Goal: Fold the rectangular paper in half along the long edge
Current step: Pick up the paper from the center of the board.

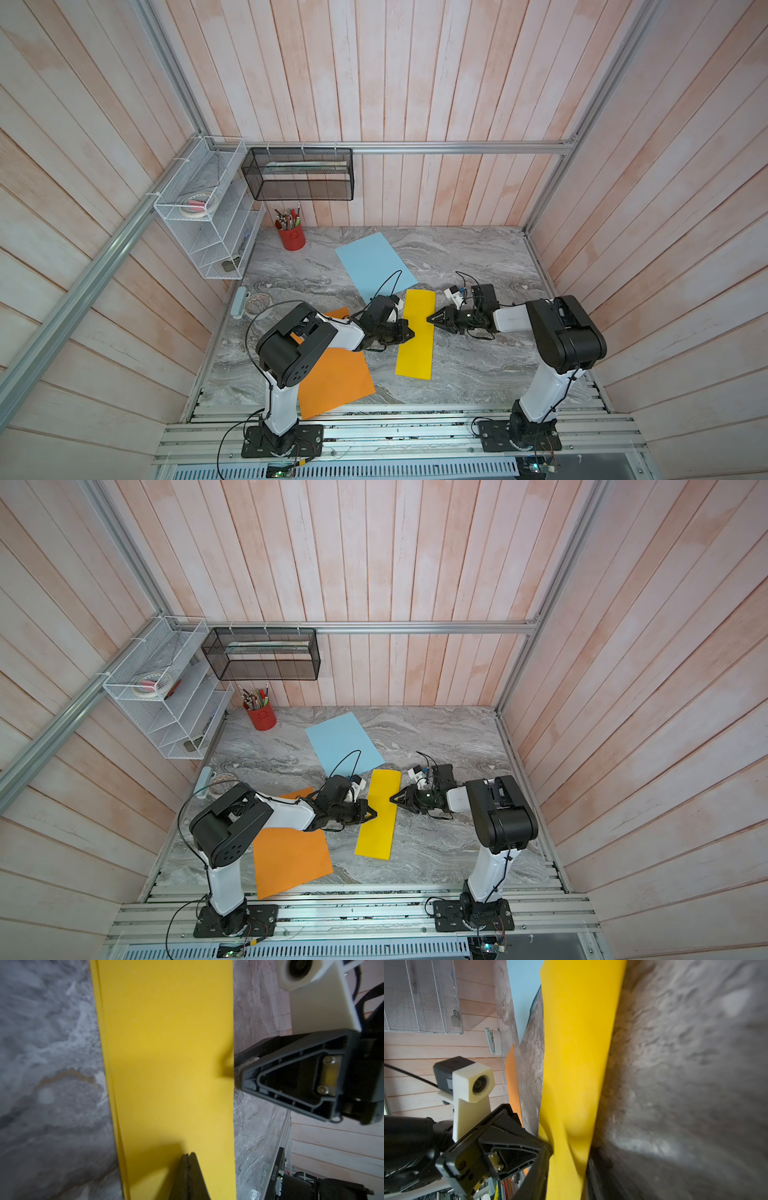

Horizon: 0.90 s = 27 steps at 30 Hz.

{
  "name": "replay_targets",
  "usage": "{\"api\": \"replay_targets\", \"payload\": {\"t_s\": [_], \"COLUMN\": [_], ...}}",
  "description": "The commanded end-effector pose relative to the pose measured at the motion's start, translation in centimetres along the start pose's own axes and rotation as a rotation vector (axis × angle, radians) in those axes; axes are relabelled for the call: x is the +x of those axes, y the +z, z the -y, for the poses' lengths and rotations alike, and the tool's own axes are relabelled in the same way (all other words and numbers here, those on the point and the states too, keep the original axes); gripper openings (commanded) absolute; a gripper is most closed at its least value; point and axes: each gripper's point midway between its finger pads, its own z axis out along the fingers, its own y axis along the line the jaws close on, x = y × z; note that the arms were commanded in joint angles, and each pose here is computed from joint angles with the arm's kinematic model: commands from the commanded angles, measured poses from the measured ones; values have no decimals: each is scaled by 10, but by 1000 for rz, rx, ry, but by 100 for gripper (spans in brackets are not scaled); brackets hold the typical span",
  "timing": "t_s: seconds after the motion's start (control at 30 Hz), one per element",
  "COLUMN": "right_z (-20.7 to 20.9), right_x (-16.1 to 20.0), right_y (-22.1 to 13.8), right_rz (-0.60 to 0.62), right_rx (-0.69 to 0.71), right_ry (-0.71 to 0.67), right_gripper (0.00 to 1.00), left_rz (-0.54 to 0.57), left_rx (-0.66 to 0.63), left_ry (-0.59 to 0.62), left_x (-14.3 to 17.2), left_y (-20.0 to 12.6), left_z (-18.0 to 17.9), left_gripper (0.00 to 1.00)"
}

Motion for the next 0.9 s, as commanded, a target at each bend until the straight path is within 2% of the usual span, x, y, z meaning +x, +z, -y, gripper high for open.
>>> {"api": "replay_targets", "payload": {"t_s": [0.0,0.07,0.23,0.33,0.5,0.63,0.7,0.77,0.87], "right_z": [25,21,22,20,11,16,28,48,79], "right_x": [30,35,32,24,3,-32,-58,-78,-102], "right_y": [12,17,18,13,-1,-28,-50,-71,-98], "right_rz": [-38,-48,-30,-7,42,95,139,150,186], "right_rx": [64,57,103,124,122,149,191,229,310], "right_ry": [102,98,88,77,60,52,53,97,172], "right_gripper": [32,29,9,0,0,0,0,0,0], "left_rz": [-92,-91,-87,-62,62,250,336,395,444], "left_rx": [-111,-109,-106,-101,-55,-1,13,14,-39], "left_ry": [-56,-56,-53,-36,61,155,175,175,155], "left_x": [33,33,31,23,-25,-85,-106,-120,-131], "left_y": [6,6,5,0,-26,-80,-110,-135,-162], "left_z": [-38,-38,-36,-29,19,76,91,94,80], "left_gripper": [0,0,0,0,1,38,56,62,62]}}
